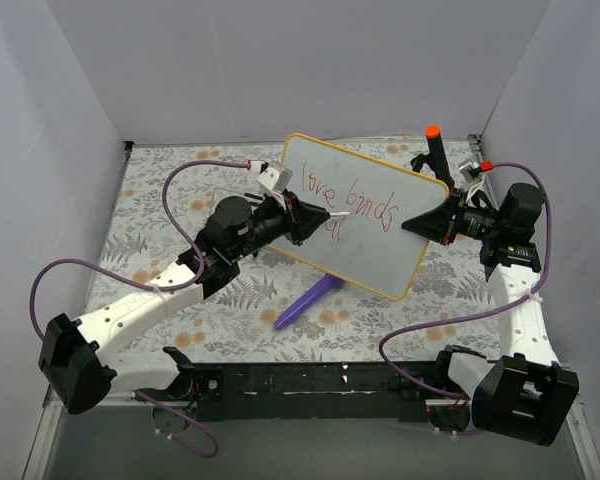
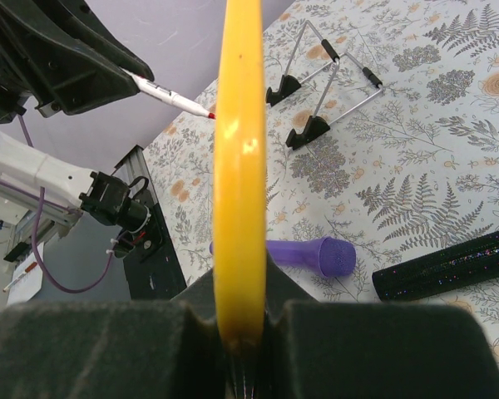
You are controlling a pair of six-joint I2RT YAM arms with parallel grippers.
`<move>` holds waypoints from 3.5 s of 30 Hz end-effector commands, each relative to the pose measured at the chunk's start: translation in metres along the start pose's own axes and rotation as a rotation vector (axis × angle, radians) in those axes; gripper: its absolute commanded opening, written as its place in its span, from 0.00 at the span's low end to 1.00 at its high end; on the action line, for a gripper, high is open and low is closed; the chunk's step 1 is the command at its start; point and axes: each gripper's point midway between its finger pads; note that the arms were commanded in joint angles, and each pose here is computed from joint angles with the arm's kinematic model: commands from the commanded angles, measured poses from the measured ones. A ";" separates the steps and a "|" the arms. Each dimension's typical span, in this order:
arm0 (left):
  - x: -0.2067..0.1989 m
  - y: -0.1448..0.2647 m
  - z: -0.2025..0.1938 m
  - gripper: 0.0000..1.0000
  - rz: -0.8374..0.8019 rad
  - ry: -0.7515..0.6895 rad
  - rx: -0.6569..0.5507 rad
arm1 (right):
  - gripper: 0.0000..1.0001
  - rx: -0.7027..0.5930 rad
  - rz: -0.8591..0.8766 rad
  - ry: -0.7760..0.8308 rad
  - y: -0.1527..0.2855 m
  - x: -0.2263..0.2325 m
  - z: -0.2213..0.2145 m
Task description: Write a sentence on the whiteboard
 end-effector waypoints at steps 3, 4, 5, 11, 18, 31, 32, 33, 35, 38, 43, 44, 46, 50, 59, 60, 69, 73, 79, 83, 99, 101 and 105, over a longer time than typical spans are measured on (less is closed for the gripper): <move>-0.001 -0.007 0.013 0.00 0.004 -0.024 -0.033 | 0.01 -0.002 0.064 0.097 0.002 0.020 0.012; 0.000 -0.007 0.011 0.00 0.007 -0.024 -0.026 | 0.01 -0.002 0.064 0.097 0.002 0.020 0.013; 0.001 -0.008 0.009 0.00 0.008 -0.025 -0.020 | 0.01 -0.002 0.064 0.098 0.002 0.020 0.013; 0.007 -0.009 -0.001 0.00 0.027 -0.023 0.005 | 0.01 -0.002 0.066 0.097 0.002 0.021 0.012; 0.014 -0.007 -0.013 0.00 0.049 -0.028 0.041 | 0.01 -0.002 0.064 0.098 0.002 0.020 0.012; 0.023 0.003 -0.039 0.00 0.067 -0.021 0.123 | 0.01 -0.002 0.065 0.098 0.002 0.021 0.012; 0.023 0.004 -0.042 0.00 0.069 -0.018 0.129 | 0.01 -0.003 0.063 0.098 0.003 0.020 0.012; 0.023 0.006 -0.044 0.00 0.070 -0.018 0.136 | 0.01 -0.002 0.065 0.098 0.003 0.020 0.012; 0.025 0.008 -0.052 0.00 0.073 -0.015 0.161 | 0.01 -0.002 0.064 0.097 0.003 0.020 0.012; 0.026 0.012 -0.058 0.00 0.077 -0.011 0.180 | 0.01 -0.002 0.065 0.098 0.003 0.021 0.012; 0.025 0.016 -0.064 0.00 0.065 -0.002 0.193 | 0.01 -0.003 0.063 0.100 0.003 0.021 0.012; 0.023 0.016 -0.065 0.00 0.054 0.001 0.198 | 0.01 -0.004 0.062 0.098 0.003 0.020 0.012; 0.020 0.015 -0.064 0.00 0.039 0.005 0.198 | 0.01 -0.003 0.062 0.097 0.003 0.020 0.012; 0.018 0.011 -0.063 0.00 0.023 0.016 0.194 | 0.01 -0.003 0.062 0.095 0.003 0.020 0.012; 0.005 -0.004 -0.039 0.00 -0.025 0.014 0.134 | 0.01 -0.003 0.063 0.097 0.003 0.020 0.012; 0.000 -0.004 -0.032 0.00 -0.039 0.021 0.118 | 0.01 -0.004 0.062 0.100 0.003 0.020 0.012; -0.024 0.032 0.039 0.00 -0.103 0.043 -0.063 | 0.01 -0.007 0.055 0.097 0.004 0.018 0.012; -0.008 0.053 0.057 0.00 -0.034 0.027 -0.104 | 0.01 -0.007 0.053 0.101 0.004 0.018 0.011; 0.009 0.081 0.067 0.00 0.042 0.014 -0.129 | 0.01 -0.006 0.059 0.110 0.005 0.021 0.009; 0.005 0.090 0.068 0.00 0.038 0.017 -0.128 | 0.01 -0.006 0.059 0.112 0.005 0.020 0.009; -0.008 0.111 0.038 0.00 -0.034 0.084 -0.087 | 0.01 -0.003 0.057 0.118 0.005 0.019 0.007; -0.008 0.112 0.032 0.00 -0.042 0.093 -0.074 | 0.01 -0.003 0.058 0.117 0.005 0.019 0.007; -0.023 0.118 0.035 0.00 -0.110 0.124 -0.089 | 0.01 -0.002 0.058 0.111 0.005 0.018 0.006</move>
Point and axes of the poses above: each gripper's point midway between its finger pads, its own y axis back along the fingers, its own x axis along the line the jaws close on, z = x × y, and after that the axes turned 4 degrees about y, right-handed
